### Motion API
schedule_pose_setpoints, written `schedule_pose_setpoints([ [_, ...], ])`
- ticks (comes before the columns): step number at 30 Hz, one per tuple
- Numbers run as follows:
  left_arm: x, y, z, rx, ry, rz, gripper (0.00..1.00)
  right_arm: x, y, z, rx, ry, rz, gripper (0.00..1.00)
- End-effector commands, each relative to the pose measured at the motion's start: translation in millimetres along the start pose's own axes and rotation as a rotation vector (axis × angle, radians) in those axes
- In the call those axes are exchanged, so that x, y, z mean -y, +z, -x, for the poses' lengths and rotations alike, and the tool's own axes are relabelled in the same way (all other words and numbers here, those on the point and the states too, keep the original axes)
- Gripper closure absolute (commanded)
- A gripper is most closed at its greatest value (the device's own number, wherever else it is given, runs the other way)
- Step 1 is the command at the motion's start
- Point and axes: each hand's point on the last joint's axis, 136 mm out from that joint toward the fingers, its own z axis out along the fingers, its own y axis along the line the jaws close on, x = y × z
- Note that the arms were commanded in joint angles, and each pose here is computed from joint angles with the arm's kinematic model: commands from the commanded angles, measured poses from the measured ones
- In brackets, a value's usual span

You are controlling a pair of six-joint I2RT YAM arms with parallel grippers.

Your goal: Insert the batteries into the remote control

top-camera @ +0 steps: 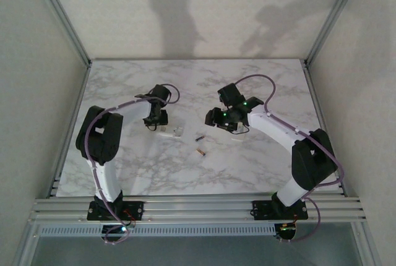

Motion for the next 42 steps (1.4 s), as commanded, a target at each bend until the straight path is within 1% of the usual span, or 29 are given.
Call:
schedule_pose_setpoints([
  [1, -2, -10, -15, -0.039, -0.027, -0.022, 0.55, -5, -1, 0, -0.017, -0.015, -0.001, 0.44],
  [5, -5, -12, -17, -0.031, -0.045, -0.013, 0.55, -4, 1, -1, -0.019, -0.02, -0.009, 0.43],
  [8, -3, -9, -12, -0.016, -0.051, -0.015, 0.45, -4, 5, -2, -0.023, -0.03, -0.012, 0.43],
  [10, -1, -11, -7, 0.002, -0.057, -0.022, 0.45, -7, 6, -2, -0.028, -0.064, -0.001, 0.43],
  [12, 0, -21, 2, 0.048, -0.068, -0.033, 0.41, -11, 8, -3, -0.027, -0.137, -0.009, 0.43],
  [15, 0, -42, 14, 0.121, -0.083, -0.064, 0.34, -8, 11, -6, -0.045, -0.215, -0.081, 0.43],
  [17, 1, -64, 23, 0.189, -0.095, -0.102, 0.28, -11, 14, -9, -0.062, -0.246, -0.122, 0.43],
  [21, -2, -110, 32, 0.332, -0.116, -0.194, 0.19, -11, 27, -15, -0.072, -0.227, -0.208, 0.44],
  [23, -4, -135, 33, 0.403, -0.115, -0.244, 0.15, -17, 36, -20, -0.08, -0.26, -0.23, 0.45],
  [24, -5, -145, 32, 0.43, -0.109, -0.265, 0.13, -18, 38, -19, -0.079, -0.296, -0.236, 0.45],
  [25, -6, -156, 31, 0.46, -0.104, -0.288, 0.12, -23, 41, -17, -0.073, -0.372, -0.229, 0.46],
  [28, -8, -182, 24, 0.525, -0.081, -0.349, 0.07, -26, 41, -13, -0.07, -0.678, -0.241, 0.47],
  [29, -9, -190, 21, 0.542, -0.075, -0.367, 0.06, -27, 41, -14, -0.085, -0.801, -0.231, 0.47],
  [31, -13, -203, 16, 0.578, -0.073, -0.392, 0.05, -23, 42, -16, -0.112, -0.989, -0.232, 0.46],
  [34, -19, -211, 11, 0.608, -0.077, -0.397, 0.04, -16, 48, -27, -0.211, -1.237, -0.205, 0.45],
  [35, -22, -211, 10, 0.611, -0.083, -0.39, 0.03, -14, 51, -29, -0.244, -1.291, -0.206, 0.45],
  [38, -25, -205, 4, 0.597, -0.084, -0.376, 0.03, -6, 61, -32, -0.362, -1.378, -0.213, 0.45],
  [40, -25, -202, 1, 0.586, -0.083, -0.374, 0.02, -5, 68, -31, -0.403, -1.405, -0.211, 0.46],
  [42, -27, -200, -3, 0.578, -0.086, -0.371, 0.01, -8, 75, -32, -0.431, -1.412, -0.177, 0.46],
])
